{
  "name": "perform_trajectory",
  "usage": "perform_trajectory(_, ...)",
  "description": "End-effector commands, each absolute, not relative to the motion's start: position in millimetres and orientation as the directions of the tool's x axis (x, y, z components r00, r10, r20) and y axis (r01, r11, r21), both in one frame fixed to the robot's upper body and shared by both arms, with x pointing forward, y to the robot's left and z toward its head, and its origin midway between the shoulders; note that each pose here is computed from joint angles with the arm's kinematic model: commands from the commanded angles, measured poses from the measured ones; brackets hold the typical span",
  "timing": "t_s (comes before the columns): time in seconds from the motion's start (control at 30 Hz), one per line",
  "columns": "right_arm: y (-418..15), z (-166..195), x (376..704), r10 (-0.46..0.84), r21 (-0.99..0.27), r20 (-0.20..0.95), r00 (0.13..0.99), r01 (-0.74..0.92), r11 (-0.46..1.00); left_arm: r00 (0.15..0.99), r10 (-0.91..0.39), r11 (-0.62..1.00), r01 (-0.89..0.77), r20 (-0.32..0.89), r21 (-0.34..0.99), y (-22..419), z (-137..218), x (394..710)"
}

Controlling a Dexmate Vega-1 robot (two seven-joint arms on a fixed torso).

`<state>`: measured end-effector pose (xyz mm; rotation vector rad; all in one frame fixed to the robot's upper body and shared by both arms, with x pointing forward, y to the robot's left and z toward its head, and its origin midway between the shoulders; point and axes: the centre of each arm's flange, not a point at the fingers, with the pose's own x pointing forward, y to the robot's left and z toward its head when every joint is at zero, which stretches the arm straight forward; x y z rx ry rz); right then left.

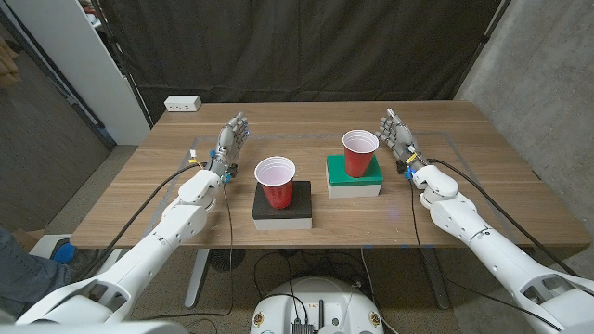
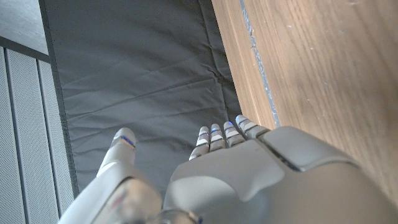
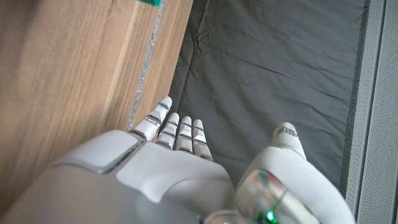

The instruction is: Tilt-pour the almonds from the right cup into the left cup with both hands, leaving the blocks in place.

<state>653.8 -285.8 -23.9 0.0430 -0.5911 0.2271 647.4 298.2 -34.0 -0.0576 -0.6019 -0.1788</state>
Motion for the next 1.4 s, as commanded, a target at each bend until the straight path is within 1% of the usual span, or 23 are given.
perform_trajectory(0.03,-279.3,-20.9,649.3,0.214,-0.028,0.561,0.800,-0.240,0.970,0.796,-0.127,0.986,0.168,0.591,-0.015,307.3,-34.7,638.5)
perform_trajectory(0.17,-278.6,-22.7,646.1,0.188,-0.011,0.567,0.802,-0.220,0.975,0.787,-0.132,0.987,0.162,0.602,0.004,308.6,-32.0,635.2)
perform_trajectory(0.37,-277.6,-23.7,642.3,0.173,-0.024,0.573,0.801,-0.195,0.980,0.784,-0.123,0.991,0.130,0.608,0.033,312.4,-27.7,631.3)
perform_trajectory(0.53,-274.5,-19.2,631.6,0.106,-0.079,0.601,0.793,-0.073,0.994,0.782,-0.066,0.997,0.022,0.620,0.078,316.9,-24.6,623.7)
perform_trajectory(0.73,-274.0,-9.9,620.0,0.063,-0.222,0.641,0.765,0.107,0.969,0.774,0.008,0.964,-0.175,0.634,0.201,317.8,-16.0,612.1)
perform_trajectory(0.9,-268.2,-2.1,611.4,0.059,-0.361,0.662,0.747,0.250,0.898,0.750,0.045,0.892,-0.327,0.660,0.311,312.5,-7.2,604.1)
perform_trajectory(1.1,-260.3,4.5,606.7,0.087,-0.487,0.672,0.736,0.350,0.800,0.692,0.079,0.773,-0.497,0.718,0.394,305.0,-1.1,593.4)
perform_trajectory(1.27,-254.3,6.7,602.0,0.071,-0.536,0.680,0.730,0.428,0.727,0.652,0.070,0.729,-0.550,0.755,0.408,300.7,-1.4,590.8)
perform_trajectory(1.4,-252.3,8.3,598.5,0.052,-0.551,0.680,0.732,0.463,0.694,0.659,0.068,0.702,-0.565,0.749,0.434,297.0,-0.7,591.0)
